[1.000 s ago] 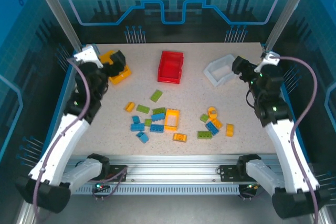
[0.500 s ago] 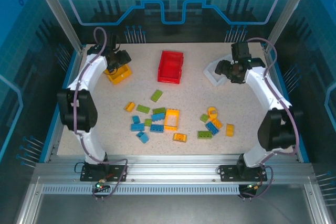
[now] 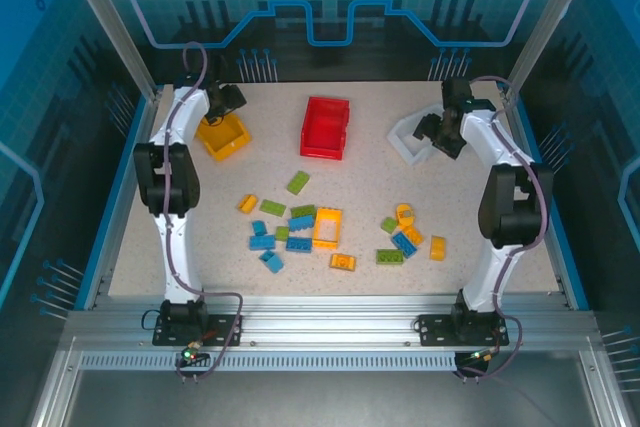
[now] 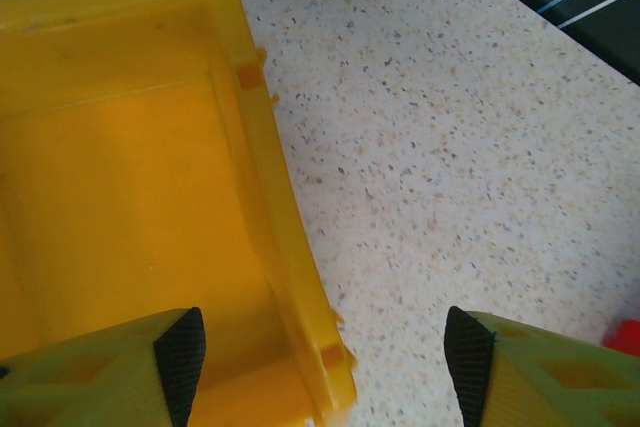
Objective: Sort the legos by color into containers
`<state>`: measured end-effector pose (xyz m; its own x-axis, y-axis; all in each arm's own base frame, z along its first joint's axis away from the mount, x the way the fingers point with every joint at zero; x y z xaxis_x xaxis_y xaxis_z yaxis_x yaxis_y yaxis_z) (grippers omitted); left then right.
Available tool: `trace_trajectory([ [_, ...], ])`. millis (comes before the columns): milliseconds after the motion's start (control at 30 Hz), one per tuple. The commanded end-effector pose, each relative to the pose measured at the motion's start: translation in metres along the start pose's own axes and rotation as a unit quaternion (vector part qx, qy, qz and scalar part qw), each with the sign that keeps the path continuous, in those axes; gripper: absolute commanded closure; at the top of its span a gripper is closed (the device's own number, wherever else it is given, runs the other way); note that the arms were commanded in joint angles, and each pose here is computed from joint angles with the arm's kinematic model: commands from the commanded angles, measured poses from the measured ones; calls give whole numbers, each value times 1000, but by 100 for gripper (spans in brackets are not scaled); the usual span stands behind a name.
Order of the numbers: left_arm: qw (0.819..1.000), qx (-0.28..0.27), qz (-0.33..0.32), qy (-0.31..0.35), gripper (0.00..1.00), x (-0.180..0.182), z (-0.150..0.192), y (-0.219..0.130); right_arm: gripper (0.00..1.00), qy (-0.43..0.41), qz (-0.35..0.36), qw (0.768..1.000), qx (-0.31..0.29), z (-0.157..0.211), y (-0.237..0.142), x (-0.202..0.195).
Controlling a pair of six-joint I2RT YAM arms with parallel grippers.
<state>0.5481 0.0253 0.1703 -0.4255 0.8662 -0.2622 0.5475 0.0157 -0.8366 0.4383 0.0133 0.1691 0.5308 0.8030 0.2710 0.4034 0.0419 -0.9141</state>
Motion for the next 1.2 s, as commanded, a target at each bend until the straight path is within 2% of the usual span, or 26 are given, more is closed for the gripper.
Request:
trace_trajectory([
  [0, 1000, 4, 14, 24, 38, -2, -5, 6, 27, 25, 8, 1000, 4, -11, 9, -4],
  [67, 999, 6, 21, 32, 44, -3, -5, 10, 31, 26, 15, 1000, 7, -14, 16, -6],
  [267, 998, 20, 19, 54, 52, -1, 3, 22, 39, 11, 60, 998, 16, -17, 36, -16],
  [500, 995, 28, 23, 88, 64, -1, 8, 27, 55, -27, 92, 995, 16, -20, 49, -21],
  [633, 994, 34, 15, 103, 64, 1, 13, 30, 58, -50, 105, 993, 14, -22, 51, -19],
  [767, 994, 33, 4, 107, 57, 4, 14, 34, 60, -74, 113, 991, 6, -23, 49, -13],
  [933, 993, 39, 3, 112, 58, 4, 13, 40, 65, -104, 113, 988, 4, -22, 50, -2],
  [1033, 992, 45, 1, 117, 64, 5, 15, 44, 67, -128, 115, 985, 0, -19, 49, 8],
  [1167, 991, 49, 12, 122, 81, 2, 19, 42, 71, -166, 105, 980, -9, -16, 47, 24],
])
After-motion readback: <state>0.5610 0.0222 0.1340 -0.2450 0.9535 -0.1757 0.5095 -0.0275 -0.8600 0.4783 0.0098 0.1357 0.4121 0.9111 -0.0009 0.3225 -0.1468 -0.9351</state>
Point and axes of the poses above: each hand's point on the last joint's axis, 136 mm out from that joint toward the fingers, its own y axis out along the fingers, its own x axis along the line the jaws close on, z = x × y, the point moved 6 cm from there along -y, back along the fingers, and after that the axes turned 4 degrees about y, right-handed, at the moved point
